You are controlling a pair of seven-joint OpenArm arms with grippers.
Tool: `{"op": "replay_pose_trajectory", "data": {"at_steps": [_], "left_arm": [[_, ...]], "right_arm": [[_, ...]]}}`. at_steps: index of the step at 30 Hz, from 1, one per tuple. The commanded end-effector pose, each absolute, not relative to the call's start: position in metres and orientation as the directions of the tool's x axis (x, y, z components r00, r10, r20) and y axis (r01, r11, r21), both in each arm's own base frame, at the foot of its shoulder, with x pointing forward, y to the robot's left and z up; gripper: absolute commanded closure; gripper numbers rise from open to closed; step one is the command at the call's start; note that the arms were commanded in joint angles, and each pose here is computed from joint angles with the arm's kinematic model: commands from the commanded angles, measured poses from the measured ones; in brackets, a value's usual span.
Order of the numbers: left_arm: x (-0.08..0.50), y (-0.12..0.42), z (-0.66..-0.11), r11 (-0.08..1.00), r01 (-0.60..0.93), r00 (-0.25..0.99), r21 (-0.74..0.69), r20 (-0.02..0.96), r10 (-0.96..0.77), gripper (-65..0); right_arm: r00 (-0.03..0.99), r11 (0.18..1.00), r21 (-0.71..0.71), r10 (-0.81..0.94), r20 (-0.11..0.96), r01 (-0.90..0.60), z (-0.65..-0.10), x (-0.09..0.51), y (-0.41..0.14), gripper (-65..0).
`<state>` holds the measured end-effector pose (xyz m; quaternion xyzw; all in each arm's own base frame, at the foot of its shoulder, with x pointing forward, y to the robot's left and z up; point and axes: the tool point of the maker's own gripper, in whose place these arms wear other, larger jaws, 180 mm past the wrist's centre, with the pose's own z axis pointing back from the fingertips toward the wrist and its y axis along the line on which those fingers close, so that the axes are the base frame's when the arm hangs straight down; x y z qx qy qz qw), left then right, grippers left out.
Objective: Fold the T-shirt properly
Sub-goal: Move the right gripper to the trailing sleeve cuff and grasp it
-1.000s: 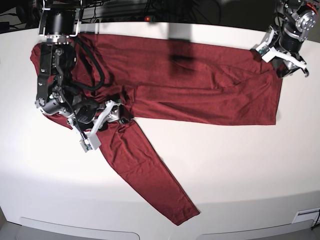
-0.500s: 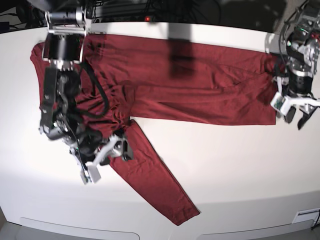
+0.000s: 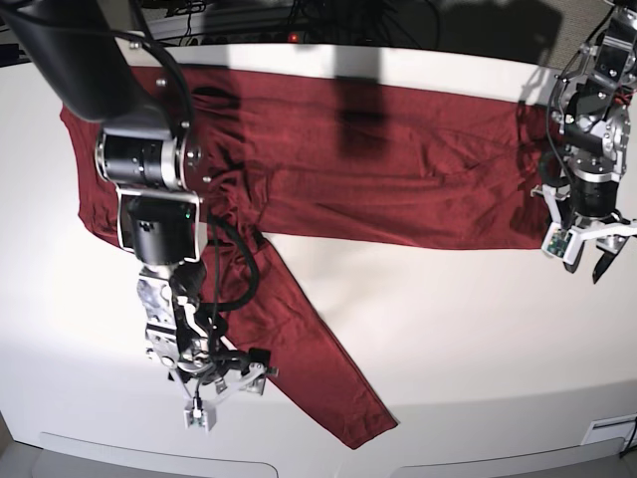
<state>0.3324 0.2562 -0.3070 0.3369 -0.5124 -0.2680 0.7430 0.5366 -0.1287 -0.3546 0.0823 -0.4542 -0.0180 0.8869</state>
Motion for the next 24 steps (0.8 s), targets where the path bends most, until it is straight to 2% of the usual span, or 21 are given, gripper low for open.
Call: {"op": "replay_pose_trajectory", "data": {"at_steps": [1, 4, 7, 12, 15, 20, 24], "left_arm": [[0.338, 0.26, -0.29, 0.613, 0.011, 0.298, 0.79, 0.583, -0.756, -24.9], [0.338, 0.261, -0.291, 0.613, 0.012, 0.305, 0.79, 0.581, -0.754, -24.9], [0.338, 0.26, -0.291, 0.614, 0.011, 0.305, 0.79, 0.582, -0.754, -24.9], [0.337, 0.261, -0.292, 0.619, 0.012, 0.314, 0.785, 0.585, -0.748, -24.9], [0.337, 0.262, -0.293, 0.619, 0.012, 0.318, 0.786, 0.583, -0.747, -24.9], [0.337, 0.262, -0.293, 0.619, 0.012, 0.317, 0.786, 0.584, -0.747, -24.9], [0.337, 0.262, -0.293, 0.618, 0.012, 0.318, 0.786, 0.583, -0.747, -24.9]], "right_arm": [[0.524, 0.99, 0.132, -0.093, 0.847, -0.038, -0.333, 0.552, -0.127, -45.8], [0.505, 0.997, 0.058, -0.029, 0.863, -0.042, -0.346, 0.548, -0.121, -45.8], [0.515, 0.997, 0.043, -0.004, 0.857, -0.063, -0.363, 0.54, -0.108, -45.8], [0.571, 0.994, 0.012, 0.051, 0.819, -0.106, -0.392, 0.519, -0.097, -45.8], [0.604, 0.985, -0.05, 0.141, 0.784, -0.165, -0.416, 0.5, -0.091, -45.8], [0.677, 0.934, -0.148, 0.338, 0.654, -0.324, -0.467, 0.452, -0.071, -45.8], [0.656, 0.831, -0.23, 0.545, 0.523, -0.507, -0.497, 0.413, -0.052, -45.8]]}}
